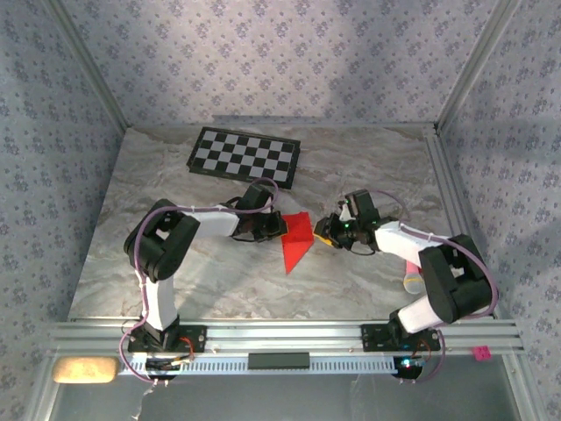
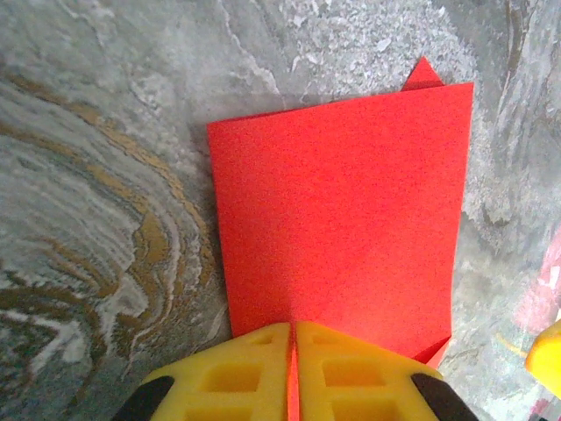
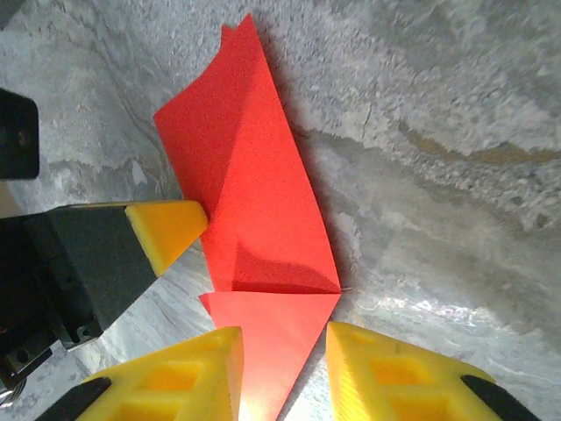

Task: Fold a paper plane with a square sheet of paper (pick it up from the middle)
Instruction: Fold the wing for the fifth time at the center of the table.

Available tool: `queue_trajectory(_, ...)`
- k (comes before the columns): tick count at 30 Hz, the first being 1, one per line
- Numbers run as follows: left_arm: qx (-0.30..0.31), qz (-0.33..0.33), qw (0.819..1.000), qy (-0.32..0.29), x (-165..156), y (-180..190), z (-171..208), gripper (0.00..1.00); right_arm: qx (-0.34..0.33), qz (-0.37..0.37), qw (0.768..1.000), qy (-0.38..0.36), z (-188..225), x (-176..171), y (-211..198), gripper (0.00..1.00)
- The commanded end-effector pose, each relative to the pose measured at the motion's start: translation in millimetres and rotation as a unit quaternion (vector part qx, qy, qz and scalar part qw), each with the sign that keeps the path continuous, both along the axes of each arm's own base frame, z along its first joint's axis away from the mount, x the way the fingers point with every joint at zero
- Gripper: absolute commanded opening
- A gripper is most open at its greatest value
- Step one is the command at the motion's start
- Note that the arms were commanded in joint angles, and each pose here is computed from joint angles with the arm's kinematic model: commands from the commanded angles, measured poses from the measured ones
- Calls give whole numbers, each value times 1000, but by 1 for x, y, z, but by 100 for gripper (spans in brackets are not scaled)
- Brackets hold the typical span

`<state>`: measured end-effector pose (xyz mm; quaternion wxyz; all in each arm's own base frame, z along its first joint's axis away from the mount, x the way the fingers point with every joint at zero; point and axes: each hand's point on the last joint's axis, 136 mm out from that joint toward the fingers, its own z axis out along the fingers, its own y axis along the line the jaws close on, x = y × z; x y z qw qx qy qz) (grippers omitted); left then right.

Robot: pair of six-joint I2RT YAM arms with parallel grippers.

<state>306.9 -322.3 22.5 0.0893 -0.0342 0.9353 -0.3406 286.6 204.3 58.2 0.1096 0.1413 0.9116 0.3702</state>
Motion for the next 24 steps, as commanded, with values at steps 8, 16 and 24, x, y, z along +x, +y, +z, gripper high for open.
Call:
queue_trajectory(8, 15, -29, 999, 15, -19, 4, -6, 12, 11, 37, 999, 22, -12, -7, 12, 31)
queue_trajectory(16, 18, -26, 999, 17, -20, 5, -8, 13, 8, 36, 999, 32, -21, -5, 14, 31)
queue_trajectory(24, 17, -25, 999, 18, -21, 6, -9, 13, 27, 40, 998, 34, -22, -3, 21, 31)
